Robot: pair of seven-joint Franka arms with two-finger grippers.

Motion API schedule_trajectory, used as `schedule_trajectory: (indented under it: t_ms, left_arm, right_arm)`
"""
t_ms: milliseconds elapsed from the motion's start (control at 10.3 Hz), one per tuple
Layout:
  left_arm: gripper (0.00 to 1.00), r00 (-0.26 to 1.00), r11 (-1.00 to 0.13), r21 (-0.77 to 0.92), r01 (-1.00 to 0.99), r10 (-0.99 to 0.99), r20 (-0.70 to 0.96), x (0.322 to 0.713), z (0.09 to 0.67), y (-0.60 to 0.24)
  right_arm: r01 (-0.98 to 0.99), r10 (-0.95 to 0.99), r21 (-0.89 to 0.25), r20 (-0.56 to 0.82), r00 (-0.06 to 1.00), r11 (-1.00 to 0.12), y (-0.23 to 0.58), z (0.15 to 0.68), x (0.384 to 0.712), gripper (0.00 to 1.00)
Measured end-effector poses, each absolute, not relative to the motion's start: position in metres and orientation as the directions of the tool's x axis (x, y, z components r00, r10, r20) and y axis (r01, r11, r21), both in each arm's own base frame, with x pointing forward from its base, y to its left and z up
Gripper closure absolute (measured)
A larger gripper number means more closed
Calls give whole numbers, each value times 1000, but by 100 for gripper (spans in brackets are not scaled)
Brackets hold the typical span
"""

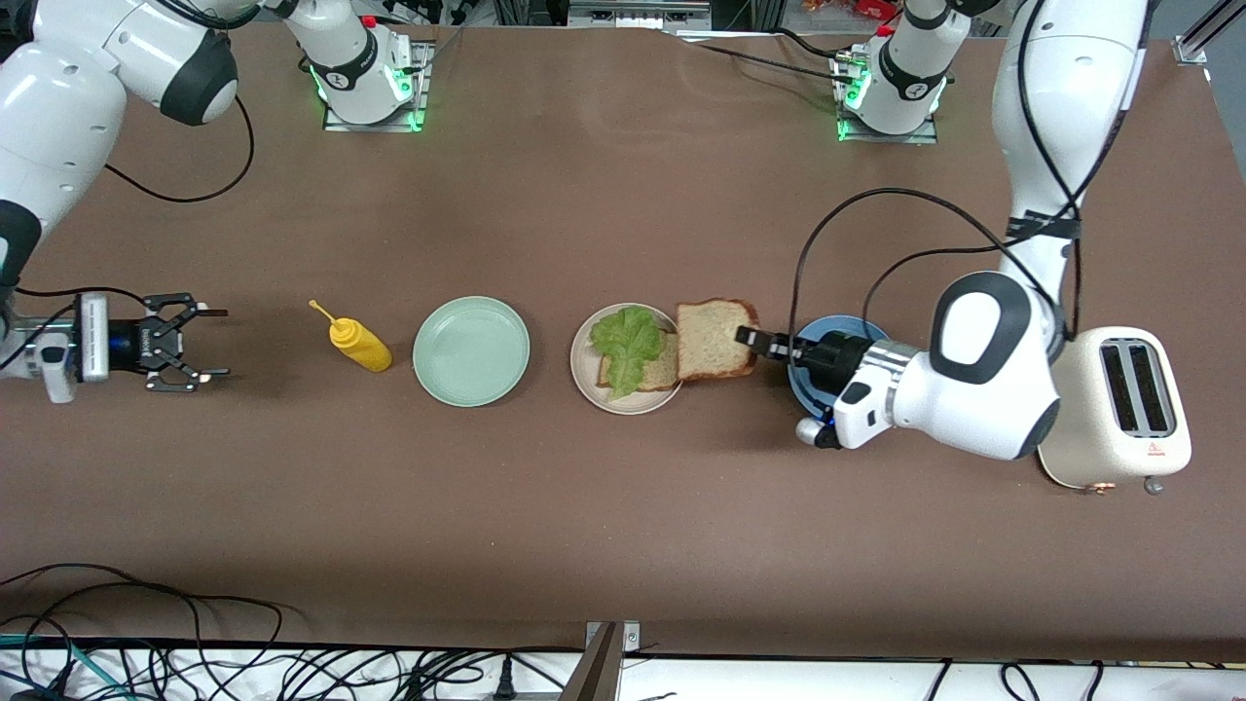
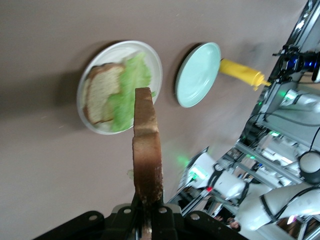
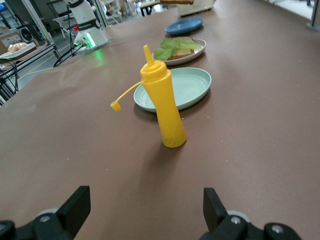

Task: Make sandwich on beige plate with both arms
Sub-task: 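Lower the bread onto the lettuce while the right gripper retracts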

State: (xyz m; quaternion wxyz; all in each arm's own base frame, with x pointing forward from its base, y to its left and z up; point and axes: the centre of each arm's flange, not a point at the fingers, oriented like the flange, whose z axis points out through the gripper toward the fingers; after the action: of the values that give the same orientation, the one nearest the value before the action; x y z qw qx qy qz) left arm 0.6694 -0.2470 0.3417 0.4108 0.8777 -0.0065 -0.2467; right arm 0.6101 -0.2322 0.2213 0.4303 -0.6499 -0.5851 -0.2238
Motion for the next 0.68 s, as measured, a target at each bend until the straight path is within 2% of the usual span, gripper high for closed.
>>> schedule_trajectory:
  t_ms: [291,680]
  left_arm:
    - [92,892,-632,743,219,-179,-415,669,321,-285]
    - [92,889,-655,721,225,-164,-427,654,289,-322]
  right_arm:
    - [892,687,-440,617,384,-104,-194,295,639,0]
    - [819,725,-497,447,525,-287,-165,368,658,0]
